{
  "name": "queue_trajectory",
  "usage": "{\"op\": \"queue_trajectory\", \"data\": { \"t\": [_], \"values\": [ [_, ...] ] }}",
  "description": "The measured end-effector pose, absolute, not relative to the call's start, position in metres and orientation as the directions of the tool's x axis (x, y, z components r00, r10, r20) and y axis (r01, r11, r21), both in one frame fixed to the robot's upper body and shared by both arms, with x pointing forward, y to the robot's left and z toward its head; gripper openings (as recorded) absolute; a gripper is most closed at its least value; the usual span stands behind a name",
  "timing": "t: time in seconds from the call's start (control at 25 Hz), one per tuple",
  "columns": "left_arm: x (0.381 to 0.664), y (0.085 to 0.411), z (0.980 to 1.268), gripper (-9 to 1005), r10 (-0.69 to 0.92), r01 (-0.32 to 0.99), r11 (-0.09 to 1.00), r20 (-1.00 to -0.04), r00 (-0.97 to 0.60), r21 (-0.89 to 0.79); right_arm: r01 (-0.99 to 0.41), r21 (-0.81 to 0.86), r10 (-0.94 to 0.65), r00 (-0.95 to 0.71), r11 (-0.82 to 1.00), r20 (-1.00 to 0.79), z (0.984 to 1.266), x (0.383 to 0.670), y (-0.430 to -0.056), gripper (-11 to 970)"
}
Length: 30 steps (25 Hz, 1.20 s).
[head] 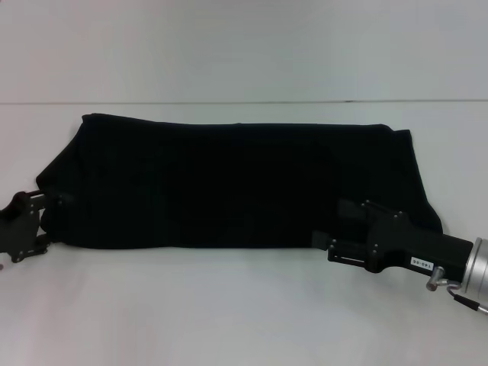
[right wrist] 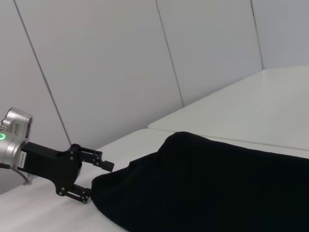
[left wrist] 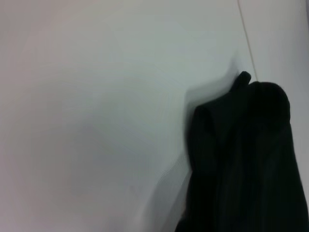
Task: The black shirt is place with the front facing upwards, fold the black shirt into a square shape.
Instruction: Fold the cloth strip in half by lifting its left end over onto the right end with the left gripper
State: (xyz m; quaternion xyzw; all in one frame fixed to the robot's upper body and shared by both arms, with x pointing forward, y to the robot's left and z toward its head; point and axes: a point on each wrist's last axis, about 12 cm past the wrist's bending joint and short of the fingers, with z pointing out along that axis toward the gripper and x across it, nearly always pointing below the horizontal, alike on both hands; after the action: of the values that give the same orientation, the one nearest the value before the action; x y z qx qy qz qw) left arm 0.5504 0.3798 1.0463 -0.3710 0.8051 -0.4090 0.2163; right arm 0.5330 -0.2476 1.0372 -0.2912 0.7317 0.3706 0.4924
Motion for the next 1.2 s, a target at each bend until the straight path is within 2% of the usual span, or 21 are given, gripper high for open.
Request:
{"op": "queue_trajectory", "data": {
  "t": [0.16,0.28,0.36,0.48,0.8,1.04,1.2],
  "values": [
    [0.5539,0.3785,1.0466,719,-0.765,-0.414,0.421,-0.07,-0.641,-0.807,-0.792,0.257,-0.057,-0.344,0.553,-0.937,1.0379,0.5332,-0.2471,945],
    [0.5555,0.3784,1.0466,718,-0.747,-0.374,0.47,-0.135,-0.651,-0.8,-0.796,0.259,-0.05,-0.34,0.547,-0.939,1.0393,0.5334,-0.2463,945],
    [0.5562,0.3751,1.0464,632,-0.731,-0.341,0.501,-0.179,-0.658,-0.795,-0.798,0.26,-0.047,-0.339,0.544,-0.94,1.0399,0.5333,-0.246,945],
    [0.5574,0.3728,1.0464,502,-0.734,-0.333,0.507,-0.195,-0.65,-0.795,-0.797,0.264,-0.044,-0.341,0.543,-0.939,1.0403,0.5335,-0.2462,945],
    [0.559,0.3711,1.0466,289,-0.726,-0.326,0.515,-0.201,-0.657,-0.793,-0.795,0.268,-0.038,-0.342,0.544,-0.939,1.0415,0.5347,-0.2464,945],
    [0.5576,0.3724,1.045,69,-0.729,-0.324,0.519,-0.212,-0.65,-0.791,-0.797,0.264,-0.04,-0.338,0.543,-0.94,1.0427,0.5366,-0.2452,945],
    [0.5563,0.3766,1.0442,37,-0.737,-0.327,0.524,-0.226,-0.637,-0.786,-0.791,0.265,-0.025,-0.333,0.551,-0.943,1.0443,0.5386,-0.2455,945]
  ]
}}
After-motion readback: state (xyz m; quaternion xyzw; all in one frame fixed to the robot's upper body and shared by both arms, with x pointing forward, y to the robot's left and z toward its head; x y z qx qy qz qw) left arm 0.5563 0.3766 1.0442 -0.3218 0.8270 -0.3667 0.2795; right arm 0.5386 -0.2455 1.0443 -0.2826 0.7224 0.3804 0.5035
